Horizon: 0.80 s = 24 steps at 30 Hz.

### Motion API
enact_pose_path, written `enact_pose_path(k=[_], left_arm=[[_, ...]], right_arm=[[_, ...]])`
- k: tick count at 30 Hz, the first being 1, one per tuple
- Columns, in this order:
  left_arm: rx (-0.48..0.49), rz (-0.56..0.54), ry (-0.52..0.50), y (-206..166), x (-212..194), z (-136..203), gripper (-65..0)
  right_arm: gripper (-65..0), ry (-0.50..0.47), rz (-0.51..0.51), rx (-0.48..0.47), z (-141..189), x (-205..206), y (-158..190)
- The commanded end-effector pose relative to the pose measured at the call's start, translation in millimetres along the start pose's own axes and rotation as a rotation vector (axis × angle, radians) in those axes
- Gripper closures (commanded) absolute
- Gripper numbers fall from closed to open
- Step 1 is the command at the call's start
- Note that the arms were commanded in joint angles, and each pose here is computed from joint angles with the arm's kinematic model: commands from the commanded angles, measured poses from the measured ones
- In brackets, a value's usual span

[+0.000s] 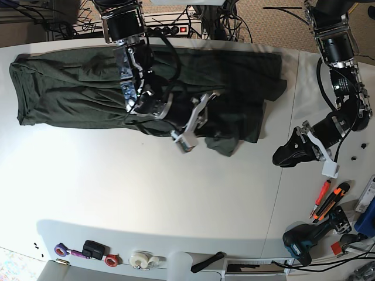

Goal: Layout the t-shirt on the table in an organized manner, then fold the t-shirt properly

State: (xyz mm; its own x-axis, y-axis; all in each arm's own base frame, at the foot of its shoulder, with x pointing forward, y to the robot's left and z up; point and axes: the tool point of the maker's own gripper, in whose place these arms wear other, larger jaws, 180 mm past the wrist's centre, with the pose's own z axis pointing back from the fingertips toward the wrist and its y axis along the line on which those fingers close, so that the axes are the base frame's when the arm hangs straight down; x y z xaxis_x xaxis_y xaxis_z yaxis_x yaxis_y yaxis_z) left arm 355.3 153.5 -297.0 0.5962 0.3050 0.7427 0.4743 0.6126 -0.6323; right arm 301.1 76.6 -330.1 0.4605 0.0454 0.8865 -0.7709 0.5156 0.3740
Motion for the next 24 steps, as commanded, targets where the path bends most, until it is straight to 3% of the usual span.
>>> enact_pose_path(k=[1,8,9,12,15,19,24], left_arm=[[-0.020,-0.037,-0.058,-6,23,3,-20.8],[-0.020,-0.037,-0.058,-6,23,3,-20.8],[-0.020,-0.037,-0.059,-6,23,3,-20.8],[-0.020,-0.037,-0.070,-6,25,3,-20.8],[-0.020,-0.037,-0.075,-6,26,3,-20.8],[0.000,-0.046,-0.055,-2,22,3,-20.8],[0.018,-0.053,-0.035,1,18,3,-20.8]], right_arm=[[0.0,-0.045,0.023,0.036,-3,17,9],[0.0,0.109,0.044,0.085,-10,-13,26],[-1.7,0.141,0.045,0.085,-10,-18,26],[-19.2,0.228,0.017,0.108,-6,-33,30],[-20.2,0.281,-0.026,0.151,-3,-42,38],[-20.2,0.270,-0.042,0.160,-2,-40,39],[-20.2,0.166,-0.078,0.130,4,-16,26]])
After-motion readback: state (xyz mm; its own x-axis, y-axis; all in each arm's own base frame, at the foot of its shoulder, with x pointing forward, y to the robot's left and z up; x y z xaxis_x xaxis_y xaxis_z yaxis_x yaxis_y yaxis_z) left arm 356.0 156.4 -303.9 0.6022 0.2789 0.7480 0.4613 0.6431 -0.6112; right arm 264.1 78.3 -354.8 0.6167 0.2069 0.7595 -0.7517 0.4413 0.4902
